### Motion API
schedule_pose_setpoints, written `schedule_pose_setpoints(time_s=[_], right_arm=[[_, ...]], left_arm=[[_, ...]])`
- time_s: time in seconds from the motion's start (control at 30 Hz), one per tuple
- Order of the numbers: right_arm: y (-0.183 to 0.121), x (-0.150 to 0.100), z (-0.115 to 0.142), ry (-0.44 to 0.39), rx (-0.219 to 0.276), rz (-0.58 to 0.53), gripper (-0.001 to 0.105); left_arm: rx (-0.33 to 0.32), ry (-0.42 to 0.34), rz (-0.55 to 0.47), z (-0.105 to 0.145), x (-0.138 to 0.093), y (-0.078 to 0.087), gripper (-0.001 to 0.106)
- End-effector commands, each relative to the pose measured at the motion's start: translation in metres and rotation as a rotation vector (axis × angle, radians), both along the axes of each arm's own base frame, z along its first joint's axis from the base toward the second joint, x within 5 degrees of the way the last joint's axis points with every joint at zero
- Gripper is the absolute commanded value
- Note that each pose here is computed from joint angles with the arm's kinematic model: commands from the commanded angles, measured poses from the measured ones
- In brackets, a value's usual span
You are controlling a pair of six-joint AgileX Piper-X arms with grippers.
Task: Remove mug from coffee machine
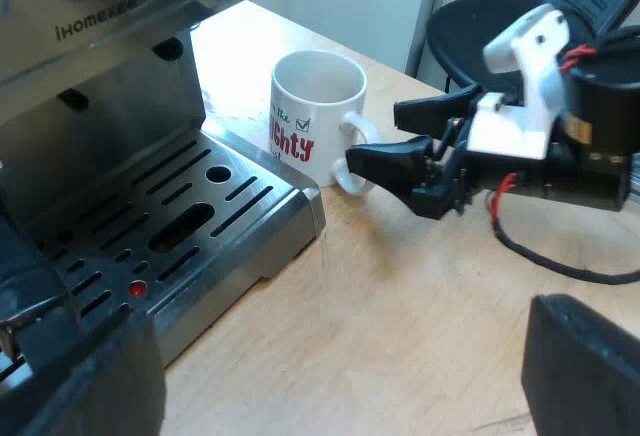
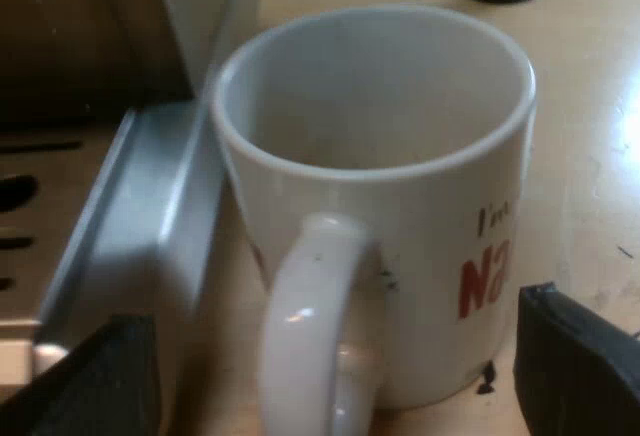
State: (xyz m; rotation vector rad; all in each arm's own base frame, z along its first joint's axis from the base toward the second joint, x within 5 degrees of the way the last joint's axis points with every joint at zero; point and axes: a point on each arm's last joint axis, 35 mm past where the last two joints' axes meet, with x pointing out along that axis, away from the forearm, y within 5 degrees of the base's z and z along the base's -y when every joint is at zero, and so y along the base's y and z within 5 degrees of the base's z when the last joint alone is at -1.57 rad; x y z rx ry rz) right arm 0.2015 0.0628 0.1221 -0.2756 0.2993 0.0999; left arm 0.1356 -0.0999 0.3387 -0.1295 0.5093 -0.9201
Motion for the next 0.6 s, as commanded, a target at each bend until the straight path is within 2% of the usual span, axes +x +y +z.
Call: schedule_pose_setpoints(time_s=[0.03, 0.13, 0.37, 0.6], right_arm=[[0.004, -0.008, 0.010, -0.041, 0.017, 0.042, 0.074], [0.009, -0.015, 0.021, -0.058, 0.024, 0.074, 0.074], [0.010, -0.033, 0.036, 0.001, -0.002, 0.113, 0.074], [0.005, -0.050, 0.060, -0.006, 0.006, 0.141, 0.074]], left_arm=[[-0.008, -0.014, 0.007, 0.003, 0.000, 0.000, 0.083], [-0.008, -0.014, 0.007, 0.003, 0.000, 0.000, 0.083], [-0.008, -0.014, 0.007, 0.003, 0.000, 0.000, 0.083], [-0.007, -0.012, 0.007, 0.003, 0.000, 0.000, 0.083]])
